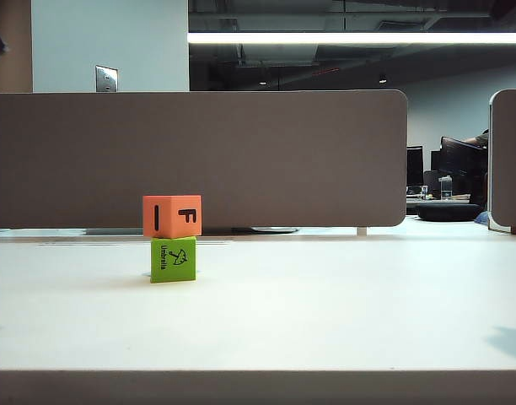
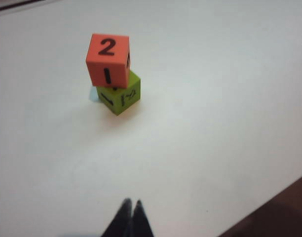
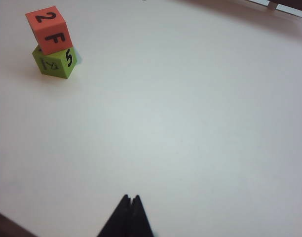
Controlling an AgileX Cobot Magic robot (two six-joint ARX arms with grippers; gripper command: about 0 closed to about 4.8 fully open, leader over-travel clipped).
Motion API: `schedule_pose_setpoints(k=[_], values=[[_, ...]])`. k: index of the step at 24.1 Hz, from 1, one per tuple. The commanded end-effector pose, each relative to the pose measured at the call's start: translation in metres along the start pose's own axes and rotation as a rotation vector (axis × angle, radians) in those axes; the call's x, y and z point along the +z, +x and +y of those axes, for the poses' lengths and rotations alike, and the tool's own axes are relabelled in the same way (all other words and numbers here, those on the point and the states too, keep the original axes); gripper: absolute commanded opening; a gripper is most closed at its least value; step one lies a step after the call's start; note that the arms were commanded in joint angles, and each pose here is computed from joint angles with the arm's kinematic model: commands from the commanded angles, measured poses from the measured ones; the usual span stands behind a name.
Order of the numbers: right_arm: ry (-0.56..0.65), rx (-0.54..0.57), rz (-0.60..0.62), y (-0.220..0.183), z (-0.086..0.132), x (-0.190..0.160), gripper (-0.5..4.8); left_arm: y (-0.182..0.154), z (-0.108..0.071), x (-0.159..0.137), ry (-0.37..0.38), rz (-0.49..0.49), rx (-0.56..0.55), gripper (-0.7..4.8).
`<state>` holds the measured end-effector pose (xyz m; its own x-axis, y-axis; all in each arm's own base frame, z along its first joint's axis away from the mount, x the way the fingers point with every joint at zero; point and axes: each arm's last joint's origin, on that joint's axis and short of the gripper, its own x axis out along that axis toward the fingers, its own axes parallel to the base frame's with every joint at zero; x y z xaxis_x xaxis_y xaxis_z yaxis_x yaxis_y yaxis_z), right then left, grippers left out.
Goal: Stack the letter block on the right onto the letter block on the left.
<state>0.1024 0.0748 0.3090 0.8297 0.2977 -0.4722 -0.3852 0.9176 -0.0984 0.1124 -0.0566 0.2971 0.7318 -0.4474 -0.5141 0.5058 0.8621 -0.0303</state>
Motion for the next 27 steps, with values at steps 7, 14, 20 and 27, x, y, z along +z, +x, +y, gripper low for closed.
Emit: schedule_pose_setpoints(k=[7, 14, 20, 27], values=[[0.016, 0.141, -0.215, 0.026, 0.009, -0.057, -0.01, 0.01, -0.001, -0.061, 0.022, -0.252, -0.02, -0.06], [0.038, 0.144, -0.293, 0.042, 0.011, -0.1, -0.01, 0.036, -0.001, -0.11, -0.046, -0.345, -0.099, -0.06], [0.046, 0.153, -0.33, 0.044, 0.011, -0.125, -0.01, 0.054, -0.001, -0.143, -0.017, -0.335, -0.114, -0.06], [0.072, 0.123, -0.419, 0.047, 0.009, -0.148, -0.01, 0.05, -0.001, -0.142, 0.051, -0.377, -0.092, -0.05]])
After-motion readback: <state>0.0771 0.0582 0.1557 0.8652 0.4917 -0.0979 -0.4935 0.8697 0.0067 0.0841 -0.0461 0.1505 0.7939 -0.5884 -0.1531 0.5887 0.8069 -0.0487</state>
